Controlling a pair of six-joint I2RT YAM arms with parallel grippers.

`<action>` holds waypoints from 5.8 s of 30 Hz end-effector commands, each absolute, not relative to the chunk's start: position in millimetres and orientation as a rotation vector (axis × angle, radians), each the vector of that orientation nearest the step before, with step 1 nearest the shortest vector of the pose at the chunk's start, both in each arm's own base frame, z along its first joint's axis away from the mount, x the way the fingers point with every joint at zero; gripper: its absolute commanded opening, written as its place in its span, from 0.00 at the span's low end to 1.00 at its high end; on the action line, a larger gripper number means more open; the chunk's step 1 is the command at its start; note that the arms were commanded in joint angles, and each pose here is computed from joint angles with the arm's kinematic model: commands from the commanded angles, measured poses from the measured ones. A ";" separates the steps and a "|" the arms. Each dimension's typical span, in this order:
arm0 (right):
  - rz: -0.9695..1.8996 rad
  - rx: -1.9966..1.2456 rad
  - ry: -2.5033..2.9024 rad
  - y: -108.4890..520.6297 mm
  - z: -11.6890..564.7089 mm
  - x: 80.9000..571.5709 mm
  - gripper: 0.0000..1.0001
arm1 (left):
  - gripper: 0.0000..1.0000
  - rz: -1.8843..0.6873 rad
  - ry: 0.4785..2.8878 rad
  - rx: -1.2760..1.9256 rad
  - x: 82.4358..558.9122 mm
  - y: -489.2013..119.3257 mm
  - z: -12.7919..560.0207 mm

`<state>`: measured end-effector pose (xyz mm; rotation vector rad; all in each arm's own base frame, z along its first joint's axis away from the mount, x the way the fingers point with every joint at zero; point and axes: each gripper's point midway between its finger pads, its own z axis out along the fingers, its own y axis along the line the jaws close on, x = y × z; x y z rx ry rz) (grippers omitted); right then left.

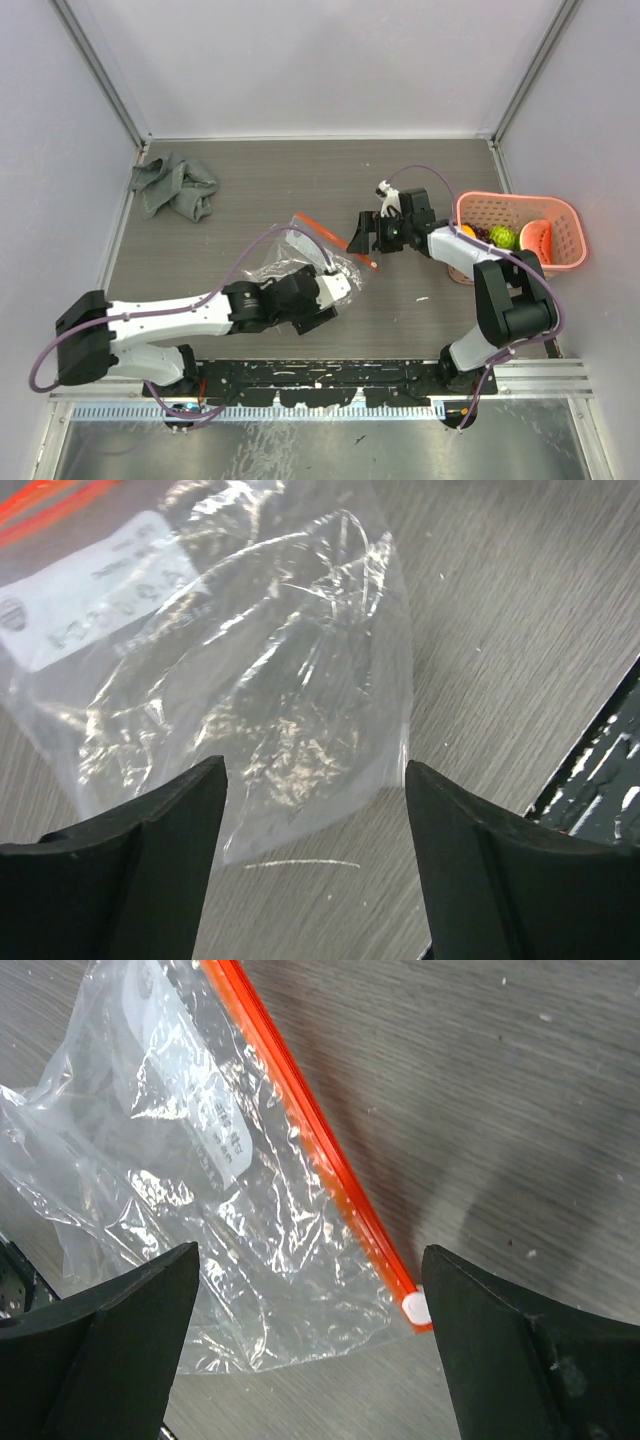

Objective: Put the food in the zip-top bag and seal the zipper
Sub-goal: Place the zipper food storage bag at the center of the board, then pick up the zipper food storage bag at the center of the board, then open the zipper of the food storage bag.

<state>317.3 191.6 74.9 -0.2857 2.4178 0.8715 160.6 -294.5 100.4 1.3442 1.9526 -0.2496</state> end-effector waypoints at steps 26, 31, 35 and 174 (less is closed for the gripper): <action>1.176 -0.545 2.271 241.2 79.1 327.8 0.69 | 0.82 -0.251 2.435 0.417 226.2 -216.3 72.4; 1.214 -0.548 2.225 240.4 92.9 311.9 0.54 | 0.82 -0.250 2.467 0.381 239.1 -214.1 63.3; 1.252 -0.550 2.176 241.7 103.4 301.0 0.45 | 0.81 -0.235 2.469 0.390 245.8 -215.6 60.4; 0.012 -0.689 1.623 351.2 205.2 244.4 0.01 | 0.59 -0.924 1.724 -0.436 270.7 -193.5 242.8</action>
